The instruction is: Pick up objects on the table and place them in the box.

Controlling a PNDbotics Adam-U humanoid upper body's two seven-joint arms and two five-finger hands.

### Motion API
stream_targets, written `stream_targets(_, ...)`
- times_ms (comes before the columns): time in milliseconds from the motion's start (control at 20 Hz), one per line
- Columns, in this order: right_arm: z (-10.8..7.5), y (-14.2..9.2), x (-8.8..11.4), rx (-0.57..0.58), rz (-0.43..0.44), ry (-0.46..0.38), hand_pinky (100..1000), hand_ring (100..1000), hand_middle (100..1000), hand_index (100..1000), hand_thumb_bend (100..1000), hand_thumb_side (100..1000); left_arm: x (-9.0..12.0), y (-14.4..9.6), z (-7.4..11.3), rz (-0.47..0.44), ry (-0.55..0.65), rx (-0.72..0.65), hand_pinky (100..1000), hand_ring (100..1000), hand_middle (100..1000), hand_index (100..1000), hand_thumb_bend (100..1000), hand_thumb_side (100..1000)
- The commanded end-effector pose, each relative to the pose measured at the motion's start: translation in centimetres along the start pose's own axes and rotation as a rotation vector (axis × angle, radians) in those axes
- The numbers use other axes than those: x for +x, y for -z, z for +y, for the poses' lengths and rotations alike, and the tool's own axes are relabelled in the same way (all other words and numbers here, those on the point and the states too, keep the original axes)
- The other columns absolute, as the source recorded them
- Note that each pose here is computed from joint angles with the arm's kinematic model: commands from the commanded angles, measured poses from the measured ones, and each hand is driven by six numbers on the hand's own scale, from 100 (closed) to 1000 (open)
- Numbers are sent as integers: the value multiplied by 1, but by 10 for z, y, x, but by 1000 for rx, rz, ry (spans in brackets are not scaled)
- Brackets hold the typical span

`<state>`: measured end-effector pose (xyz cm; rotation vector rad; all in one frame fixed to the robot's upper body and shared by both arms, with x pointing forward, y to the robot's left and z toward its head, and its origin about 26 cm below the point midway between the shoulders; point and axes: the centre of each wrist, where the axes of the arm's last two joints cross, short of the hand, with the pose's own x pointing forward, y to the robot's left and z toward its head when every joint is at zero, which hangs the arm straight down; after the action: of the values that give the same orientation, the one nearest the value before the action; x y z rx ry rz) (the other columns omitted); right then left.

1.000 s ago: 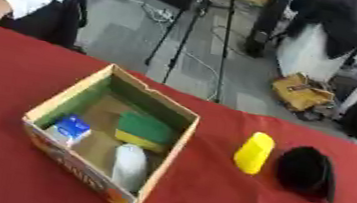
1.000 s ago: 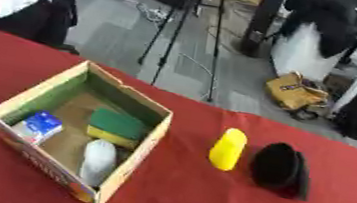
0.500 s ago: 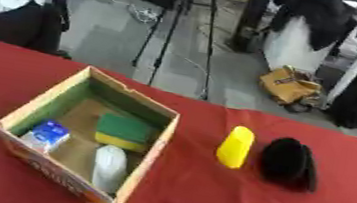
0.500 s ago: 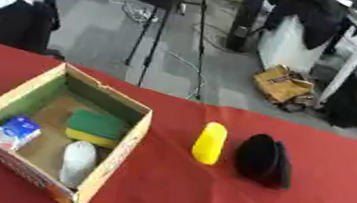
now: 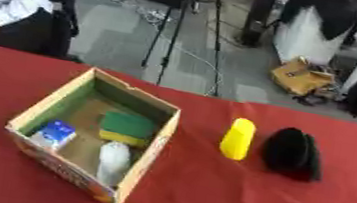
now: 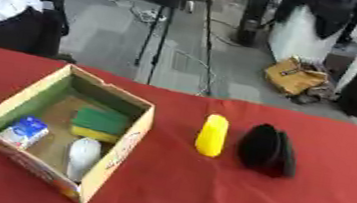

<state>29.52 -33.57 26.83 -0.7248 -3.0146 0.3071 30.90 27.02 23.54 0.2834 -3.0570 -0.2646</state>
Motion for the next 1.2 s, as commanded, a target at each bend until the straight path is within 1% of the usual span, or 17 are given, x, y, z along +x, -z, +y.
stream_targets(50,-6,19,4,105,-30,-63,859,943,844,890,592,1000,3,2,4,-8,10,-12,906,932,946,955,100,880)
stream_targets(100,-5,22,4,129,-27,-73,859,947,847,895,535,1000,3,1,4,-2,9,-11,905,931,945,954,100,879)
stream_targets(150,-5,25,5,153,-24,-83,860,949,853,898,598,1000,3,0,3,3,6,-12,905,930,945,954,100,877)
stream_targets(200,-4,27,5,170,-20,-89,861,953,861,904,606,1000,3,-1,2,7,4,-14,904,929,943,952,100,876)
stream_targets(300,-4,31,5,234,-20,-115,875,973,874,918,651,1000,3,-2,2,15,0,-16,903,926,941,947,100,870)
stream_targets(400,-4,34,1,327,-26,-162,877,979,879,925,680,1000,3,-3,1,21,-5,-20,902,924,939,944,100,867)
stream_targets(450,-4,34,-1,359,-30,-181,877,979,879,925,680,1000,3,-3,1,22,-7,-22,902,924,939,944,100,867)
stream_targets(500,-5,34,-4,381,-33,-195,879,979,881,924,699,1000,3,-3,1,23,-10,-23,901,923,939,943,100,863)
stream_targets(700,-9,33,-22,469,-27,-265,892,986,889,930,707,1000,4,-4,-2,29,-24,-24,902,924,940,945,100,864)
stream_targets(750,-9,32,-26,491,-25,-281,908,996,897,939,734,1000,4,-4,-2,31,-25,-22,902,925,940,946,100,865)
stream_targets(850,-10,31,-33,526,-25,-316,911,996,896,935,747,1000,4,-5,-2,34,-27,-18,902,925,939,944,100,864)
stream_targets(1000,-11,29,-43,572,-33,-369,909,993,893,926,744,1000,4,-6,-2,41,-29,-17,902,925,939,944,100,863)
stream_targets(1100,-6,27,-51,626,-61,-372,903,988,889,926,744,1000,4,-7,-2,45,-31,-18,902,925,939,943,100,863)
stream_targets(1200,0,26,-60,699,-100,-353,906,988,891,927,749,1000,4,-8,-3,49,-35,-20,902,926,938,942,100,863)
